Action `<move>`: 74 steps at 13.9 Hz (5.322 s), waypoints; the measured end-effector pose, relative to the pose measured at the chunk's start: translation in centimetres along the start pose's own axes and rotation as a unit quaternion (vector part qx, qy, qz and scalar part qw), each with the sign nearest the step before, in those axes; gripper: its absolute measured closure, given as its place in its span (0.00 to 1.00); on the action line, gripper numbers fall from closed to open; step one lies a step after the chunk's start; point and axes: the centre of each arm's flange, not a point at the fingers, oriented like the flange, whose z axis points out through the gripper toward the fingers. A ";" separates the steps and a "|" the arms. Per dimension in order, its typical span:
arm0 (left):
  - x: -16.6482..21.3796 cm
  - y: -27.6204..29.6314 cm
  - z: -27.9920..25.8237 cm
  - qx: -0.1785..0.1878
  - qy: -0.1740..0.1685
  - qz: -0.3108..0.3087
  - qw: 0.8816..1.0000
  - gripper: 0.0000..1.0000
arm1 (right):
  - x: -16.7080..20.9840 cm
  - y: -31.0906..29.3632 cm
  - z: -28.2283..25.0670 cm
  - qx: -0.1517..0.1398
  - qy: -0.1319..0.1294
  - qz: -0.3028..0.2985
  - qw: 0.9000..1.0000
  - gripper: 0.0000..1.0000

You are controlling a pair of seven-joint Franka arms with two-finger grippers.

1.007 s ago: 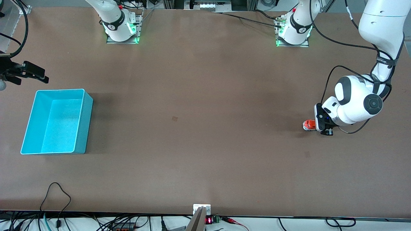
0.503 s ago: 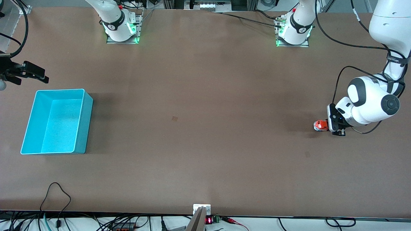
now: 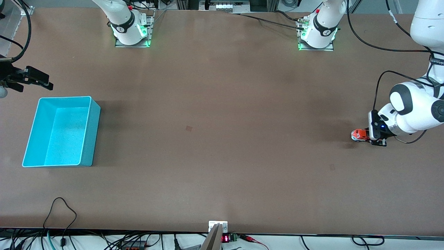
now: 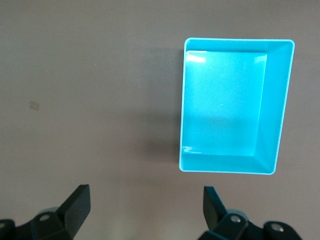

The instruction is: Wind up bus and store in blue box

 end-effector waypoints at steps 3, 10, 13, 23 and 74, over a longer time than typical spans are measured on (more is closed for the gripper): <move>-0.6 0.3 0.5 -0.006 0.003 0.001 1.000 0.43 | 0.0 0.0 0.0 0.000 0.000 0.000 1.000 0.00; 1.9 -3.6 -5.4 -0.081 0.031 0.042 0.995 0.00 | 0.0 0.0 0.0 0.000 0.000 0.000 1.000 0.00; 4.2 -4.4 -10.7 -0.087 0.019 0.059 0.994 0.00 | 0.0 -0.1 0.0 0.000 0.000 -0.001 1.000 0.00; 10.4 -4.8 -16.1 -0.100 -0.001 -0.032 0.994 0.00 | 0.2 0.0 0.5 0.000 -0.004 -0.001 1.000 0.00; 17.3 -3.4 -34.0 -0.016 -0.034 -0.703 0.710 0.00 | -1.4 -3.6 22.8 0.048 -0.086 -0.329 0.939 0.00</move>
